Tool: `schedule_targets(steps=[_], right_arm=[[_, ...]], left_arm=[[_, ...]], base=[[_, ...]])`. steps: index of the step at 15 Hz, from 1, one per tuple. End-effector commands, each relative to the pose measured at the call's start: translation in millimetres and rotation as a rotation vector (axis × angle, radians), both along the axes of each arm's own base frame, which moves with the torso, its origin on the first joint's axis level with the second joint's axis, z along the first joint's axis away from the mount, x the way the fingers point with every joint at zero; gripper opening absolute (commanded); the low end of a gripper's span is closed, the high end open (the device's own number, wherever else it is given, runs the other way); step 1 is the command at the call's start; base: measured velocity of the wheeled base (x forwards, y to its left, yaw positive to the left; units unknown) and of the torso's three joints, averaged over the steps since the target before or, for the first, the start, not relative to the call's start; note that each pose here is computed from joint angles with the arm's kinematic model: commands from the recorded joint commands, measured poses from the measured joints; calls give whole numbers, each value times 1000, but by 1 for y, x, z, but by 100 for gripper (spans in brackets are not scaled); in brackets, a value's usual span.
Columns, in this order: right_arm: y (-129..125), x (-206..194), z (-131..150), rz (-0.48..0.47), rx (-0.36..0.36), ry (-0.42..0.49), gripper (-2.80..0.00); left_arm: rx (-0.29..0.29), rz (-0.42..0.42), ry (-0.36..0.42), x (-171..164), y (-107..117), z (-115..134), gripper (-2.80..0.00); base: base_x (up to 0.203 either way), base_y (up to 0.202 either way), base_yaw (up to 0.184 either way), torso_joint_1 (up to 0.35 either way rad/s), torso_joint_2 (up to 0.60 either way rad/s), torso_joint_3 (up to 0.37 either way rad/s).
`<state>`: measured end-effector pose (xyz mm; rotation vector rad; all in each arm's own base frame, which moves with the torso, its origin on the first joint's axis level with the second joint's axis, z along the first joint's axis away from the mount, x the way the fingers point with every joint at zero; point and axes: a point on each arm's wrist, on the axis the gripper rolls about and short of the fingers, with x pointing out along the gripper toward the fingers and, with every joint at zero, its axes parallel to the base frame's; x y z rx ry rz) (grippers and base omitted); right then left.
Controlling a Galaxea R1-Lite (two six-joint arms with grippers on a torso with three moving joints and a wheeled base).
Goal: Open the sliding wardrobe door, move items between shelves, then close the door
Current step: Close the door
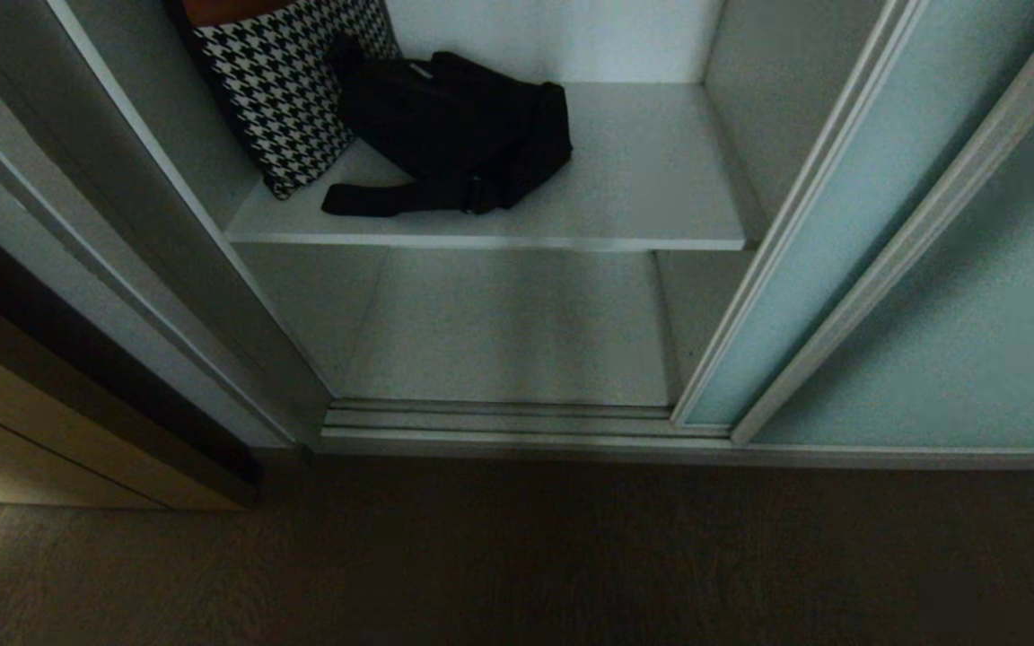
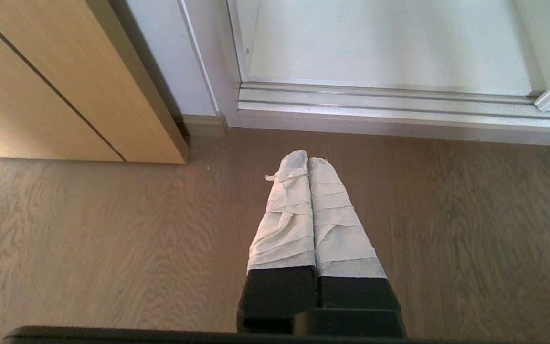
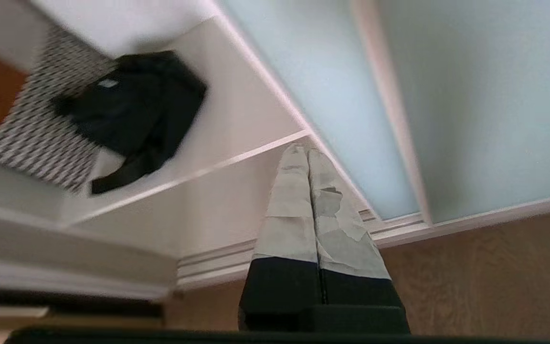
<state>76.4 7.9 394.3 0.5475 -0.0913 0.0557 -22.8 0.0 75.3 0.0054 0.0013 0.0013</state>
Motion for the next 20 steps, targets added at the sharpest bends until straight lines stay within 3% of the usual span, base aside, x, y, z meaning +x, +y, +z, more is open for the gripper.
schedule_targets(steps=[1, 4, 7, 10, 20], right_arm=[[-5, 22, 0, -57, 3, 38, -280], [-20, 27, -4, -60, -11, 36, -280], [-36, 42, -19, 73, -13, 59, -280], [-47, 69, -30, 165, 104, 116, -280], [-76, 132, -52, 141, 145, 160, -280]], left_arm=[[1, 0, 0, 0, 0, 0, -280], [1, 0, 2, 0, 0, 0, -280], [1, 0, 2, 0, 0, 0, -280], [1, 0, 2, 0, 0, 0, -280], [1, 0, 2, 0, 0, 0, -280]], base=[[0, 0, 0, 0, 0, 0], [0, 0, 0, 0, 0, 0], [0, 0, 0, 0, 0, 0], [0, 0, 0, 0, 0, 0], [0, 0, 0, 0, 0, 0]])
